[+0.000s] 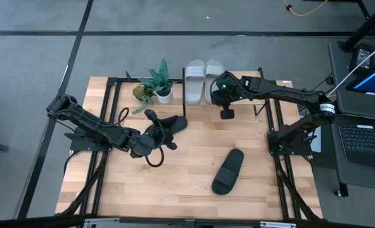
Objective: Pick and place slides into the shelf
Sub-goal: Put the gray slipper on the shelf, then put the top black slipper on the shelf
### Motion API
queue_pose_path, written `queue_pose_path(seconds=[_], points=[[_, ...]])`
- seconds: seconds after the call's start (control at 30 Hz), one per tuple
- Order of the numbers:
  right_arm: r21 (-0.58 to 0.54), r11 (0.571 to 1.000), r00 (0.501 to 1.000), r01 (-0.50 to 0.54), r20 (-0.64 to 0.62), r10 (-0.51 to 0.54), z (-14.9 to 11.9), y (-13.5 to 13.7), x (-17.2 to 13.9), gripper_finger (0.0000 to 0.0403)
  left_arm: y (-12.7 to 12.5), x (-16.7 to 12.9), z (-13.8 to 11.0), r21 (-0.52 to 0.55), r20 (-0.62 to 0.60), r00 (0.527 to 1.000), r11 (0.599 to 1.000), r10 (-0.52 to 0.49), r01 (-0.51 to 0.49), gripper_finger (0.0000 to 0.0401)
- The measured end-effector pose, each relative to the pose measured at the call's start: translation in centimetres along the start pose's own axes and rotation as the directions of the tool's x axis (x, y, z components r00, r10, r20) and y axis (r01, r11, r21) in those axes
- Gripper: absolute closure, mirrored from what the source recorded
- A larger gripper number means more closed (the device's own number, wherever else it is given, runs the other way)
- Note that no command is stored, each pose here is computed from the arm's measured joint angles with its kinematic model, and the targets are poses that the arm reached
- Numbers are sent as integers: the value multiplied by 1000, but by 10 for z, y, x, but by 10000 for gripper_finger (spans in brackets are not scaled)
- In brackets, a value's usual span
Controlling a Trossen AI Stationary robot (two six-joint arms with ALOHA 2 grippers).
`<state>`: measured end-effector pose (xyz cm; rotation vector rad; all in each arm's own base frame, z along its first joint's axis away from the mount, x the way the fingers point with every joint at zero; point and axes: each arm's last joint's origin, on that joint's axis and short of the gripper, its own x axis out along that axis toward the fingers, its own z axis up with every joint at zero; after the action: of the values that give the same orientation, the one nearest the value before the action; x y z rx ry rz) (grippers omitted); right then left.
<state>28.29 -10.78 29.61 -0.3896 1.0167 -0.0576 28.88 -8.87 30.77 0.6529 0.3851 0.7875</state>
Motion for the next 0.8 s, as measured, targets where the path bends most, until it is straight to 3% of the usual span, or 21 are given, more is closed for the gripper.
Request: queue_pose_path(seconds=[0.37,0.8], points=[[44,999,1000,-4,-3,4,0,0,0,366,0,0,0,0,0,1000,1000,0,0,399],[38,999,1000,-11,-5,11,-1,1,0,298,0,0,0,-4,0,1000,1000,0,0,399]])
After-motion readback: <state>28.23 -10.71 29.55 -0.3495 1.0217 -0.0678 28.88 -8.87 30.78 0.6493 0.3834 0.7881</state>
